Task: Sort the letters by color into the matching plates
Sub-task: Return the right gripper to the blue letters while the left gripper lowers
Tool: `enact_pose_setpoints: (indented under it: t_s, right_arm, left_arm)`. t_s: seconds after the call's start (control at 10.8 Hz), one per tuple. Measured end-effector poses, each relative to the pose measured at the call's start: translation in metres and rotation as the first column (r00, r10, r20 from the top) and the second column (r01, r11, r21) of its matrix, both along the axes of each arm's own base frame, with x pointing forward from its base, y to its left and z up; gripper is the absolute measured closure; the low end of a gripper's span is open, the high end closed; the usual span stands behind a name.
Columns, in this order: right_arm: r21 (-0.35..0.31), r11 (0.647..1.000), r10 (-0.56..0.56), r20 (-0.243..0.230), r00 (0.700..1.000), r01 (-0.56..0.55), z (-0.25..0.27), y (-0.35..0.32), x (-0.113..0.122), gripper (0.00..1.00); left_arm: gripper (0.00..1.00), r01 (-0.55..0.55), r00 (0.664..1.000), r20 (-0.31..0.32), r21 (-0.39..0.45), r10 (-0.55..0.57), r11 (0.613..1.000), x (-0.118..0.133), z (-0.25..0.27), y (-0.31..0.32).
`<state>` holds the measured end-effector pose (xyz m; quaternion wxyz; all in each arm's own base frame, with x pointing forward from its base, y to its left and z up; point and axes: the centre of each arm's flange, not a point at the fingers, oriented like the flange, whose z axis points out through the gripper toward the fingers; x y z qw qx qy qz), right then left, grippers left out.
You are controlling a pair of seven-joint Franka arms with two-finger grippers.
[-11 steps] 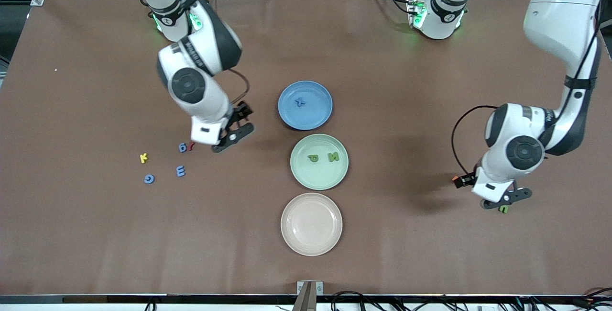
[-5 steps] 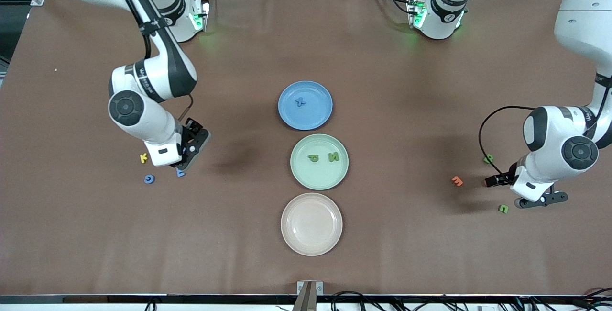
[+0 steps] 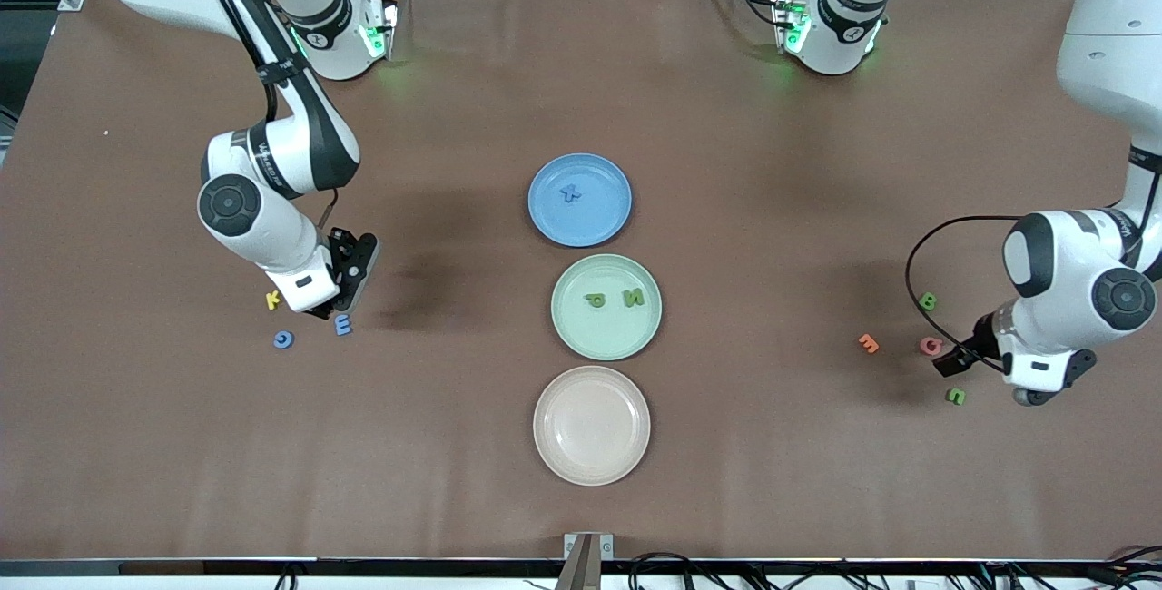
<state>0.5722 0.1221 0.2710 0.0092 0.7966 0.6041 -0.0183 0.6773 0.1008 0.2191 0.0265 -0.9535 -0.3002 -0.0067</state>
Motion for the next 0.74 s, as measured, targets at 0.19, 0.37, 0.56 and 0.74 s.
enact_pose_setpoints:
  t_s: [0.19, 0.37, 0.56, 0.74]
  right_arm:
    - [-0.011, 0.993, 0.115, 0.011, 0.993, -0.115, -0.010, -0.012, -0.004, 0.25]
    - [-0.019, 0.977, 0.214, -0.001, 0.977, -0.214, -0.015, -0.026, -0.006, 0.24]
    - [-0.031, 0.949, 0.315, 0.014, 0.949, -0.315, -0.016, -0.039, -0.004, 0.24]
    - [-0.030, 0.942, 0.335, 0.002, 0.942, -0.335, -0.022, -0.050, -0.007, 0.24]
  left_arm:
    - [0.00, -0.115, 0.993, 0.022, 0.023, 0.115, 0.993, 0.003, 0.001, 0.043]
    - [0.00, -0.216, 0.975, 0.048, 0.022, 0.215, 0.976, 0.013, -0.002, 0.060]
    - [0.00, -0.252, 0.967, 0.042, 0.016, 0.251, 0.968, 0.018, -0.017, 0.056]
    - [0.00, -0.300, 0.953, 0.049, 0.009, 0.299, 0.954, 0.022, -0.020, 0.055]
